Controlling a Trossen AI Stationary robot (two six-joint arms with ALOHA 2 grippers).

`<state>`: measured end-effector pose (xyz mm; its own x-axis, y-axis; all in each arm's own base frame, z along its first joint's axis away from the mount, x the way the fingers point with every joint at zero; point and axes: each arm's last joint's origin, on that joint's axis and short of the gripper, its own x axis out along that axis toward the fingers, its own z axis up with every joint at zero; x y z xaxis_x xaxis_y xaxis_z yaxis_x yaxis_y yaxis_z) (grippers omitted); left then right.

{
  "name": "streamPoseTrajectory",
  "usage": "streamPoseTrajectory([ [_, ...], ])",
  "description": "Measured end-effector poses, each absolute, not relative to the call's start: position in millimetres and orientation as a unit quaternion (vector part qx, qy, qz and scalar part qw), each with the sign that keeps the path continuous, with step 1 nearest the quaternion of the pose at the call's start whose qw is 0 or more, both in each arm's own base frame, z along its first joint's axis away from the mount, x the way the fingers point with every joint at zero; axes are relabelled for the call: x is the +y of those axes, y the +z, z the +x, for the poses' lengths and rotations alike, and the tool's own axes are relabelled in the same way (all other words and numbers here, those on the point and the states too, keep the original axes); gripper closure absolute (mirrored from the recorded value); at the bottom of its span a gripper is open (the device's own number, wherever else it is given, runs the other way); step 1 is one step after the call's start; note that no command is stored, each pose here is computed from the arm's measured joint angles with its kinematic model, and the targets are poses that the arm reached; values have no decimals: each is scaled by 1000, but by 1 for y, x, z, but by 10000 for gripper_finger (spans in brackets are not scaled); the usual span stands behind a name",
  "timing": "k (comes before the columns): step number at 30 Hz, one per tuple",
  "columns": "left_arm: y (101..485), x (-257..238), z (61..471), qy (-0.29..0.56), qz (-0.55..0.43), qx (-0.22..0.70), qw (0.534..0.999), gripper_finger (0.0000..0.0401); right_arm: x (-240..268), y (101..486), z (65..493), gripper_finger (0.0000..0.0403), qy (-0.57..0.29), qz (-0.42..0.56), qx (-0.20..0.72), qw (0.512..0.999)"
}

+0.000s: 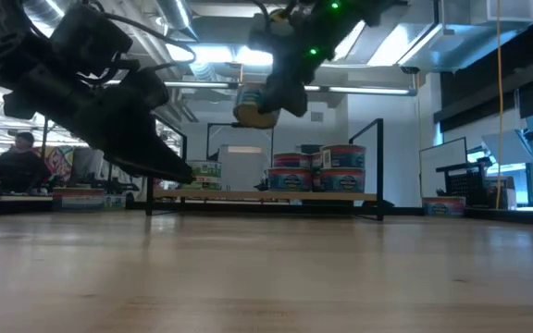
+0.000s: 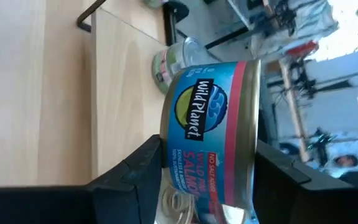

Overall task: Stack canned seafood by type on shelf
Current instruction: Stack the blue-pink tuna can on top of the other blue-pink can on the shelf

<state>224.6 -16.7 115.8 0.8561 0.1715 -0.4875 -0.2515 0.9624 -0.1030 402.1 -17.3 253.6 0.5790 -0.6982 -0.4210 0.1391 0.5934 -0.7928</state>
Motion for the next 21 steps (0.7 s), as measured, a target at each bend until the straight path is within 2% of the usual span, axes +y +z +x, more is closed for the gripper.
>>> streamPoseTrajectory([
  [9,113,-16,223,115,-83,257,956,148,-49,251,397,217,-284,-317,410,806],
  [21,114,-16,223,117,-85,256,956,148,-89,241,383,217,-294,-192,442,825],
])
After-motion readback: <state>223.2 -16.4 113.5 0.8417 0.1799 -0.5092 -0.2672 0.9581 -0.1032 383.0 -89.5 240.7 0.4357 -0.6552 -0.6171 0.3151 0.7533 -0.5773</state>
